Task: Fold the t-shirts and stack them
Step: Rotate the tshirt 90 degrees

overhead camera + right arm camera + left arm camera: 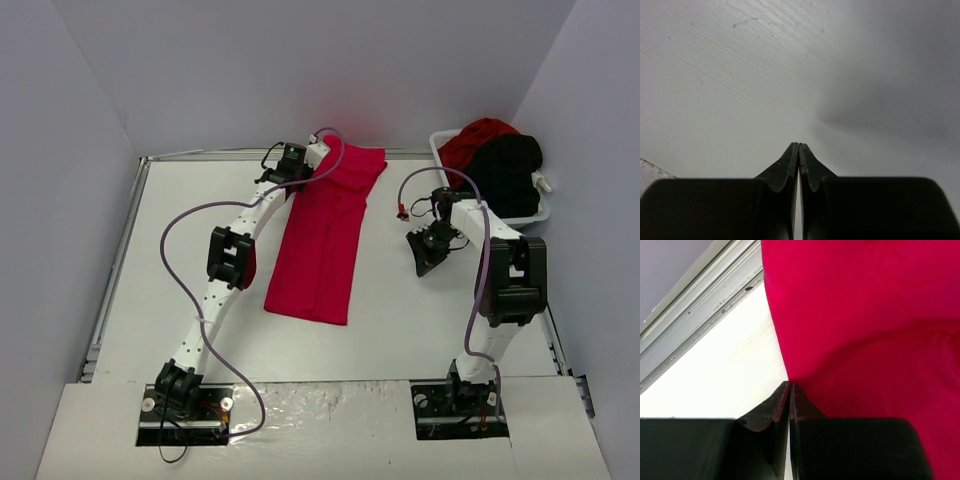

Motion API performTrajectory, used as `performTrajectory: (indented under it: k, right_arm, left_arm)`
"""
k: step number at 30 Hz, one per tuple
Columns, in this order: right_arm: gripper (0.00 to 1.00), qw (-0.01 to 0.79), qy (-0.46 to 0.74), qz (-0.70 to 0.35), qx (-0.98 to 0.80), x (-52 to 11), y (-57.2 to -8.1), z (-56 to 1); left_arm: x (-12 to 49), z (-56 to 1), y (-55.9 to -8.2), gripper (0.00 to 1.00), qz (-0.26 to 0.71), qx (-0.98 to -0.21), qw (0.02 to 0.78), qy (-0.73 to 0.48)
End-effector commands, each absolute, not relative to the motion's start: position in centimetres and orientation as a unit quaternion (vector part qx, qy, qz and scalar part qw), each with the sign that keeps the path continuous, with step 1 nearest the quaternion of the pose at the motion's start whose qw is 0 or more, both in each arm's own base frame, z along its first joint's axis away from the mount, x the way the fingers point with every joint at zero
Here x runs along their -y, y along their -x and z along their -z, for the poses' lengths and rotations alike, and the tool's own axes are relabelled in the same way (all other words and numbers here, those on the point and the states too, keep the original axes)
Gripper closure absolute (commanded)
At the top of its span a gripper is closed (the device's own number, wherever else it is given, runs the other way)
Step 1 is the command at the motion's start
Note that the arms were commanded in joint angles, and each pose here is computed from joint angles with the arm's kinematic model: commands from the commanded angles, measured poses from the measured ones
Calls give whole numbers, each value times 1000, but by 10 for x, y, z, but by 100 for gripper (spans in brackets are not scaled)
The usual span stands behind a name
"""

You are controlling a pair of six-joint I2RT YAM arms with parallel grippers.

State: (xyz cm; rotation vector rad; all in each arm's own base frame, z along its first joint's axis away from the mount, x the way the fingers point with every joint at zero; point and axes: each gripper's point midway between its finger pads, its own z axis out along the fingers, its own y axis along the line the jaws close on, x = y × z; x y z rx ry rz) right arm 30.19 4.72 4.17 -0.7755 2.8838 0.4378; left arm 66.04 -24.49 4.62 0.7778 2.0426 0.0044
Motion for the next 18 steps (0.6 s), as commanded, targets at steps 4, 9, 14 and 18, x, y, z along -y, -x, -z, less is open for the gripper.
performTrajectory:
  k: [4, 9, 14, 18]
  right_arm:
    - [100, 33, 257, -157, -953, -47, -293, -40]
    - [100, 29, 257, -155, -953, -45, -292, -38]
    - [100, 19, 258, -156, -953, -45, -290, -32]
    - [100, 14, 257, -157, -953, -44, -289, -29]
  left_arm:
    - [232, -88, -674, 98, 17, -819, 508, -266]
    - [252, -110, -677, 85, 76, -805, 535, -246]
    - [283, -107, -664, 70, 156, -795, 520, -271]
    - [293, -98, -656, 61, 160, -793, 508, -295]
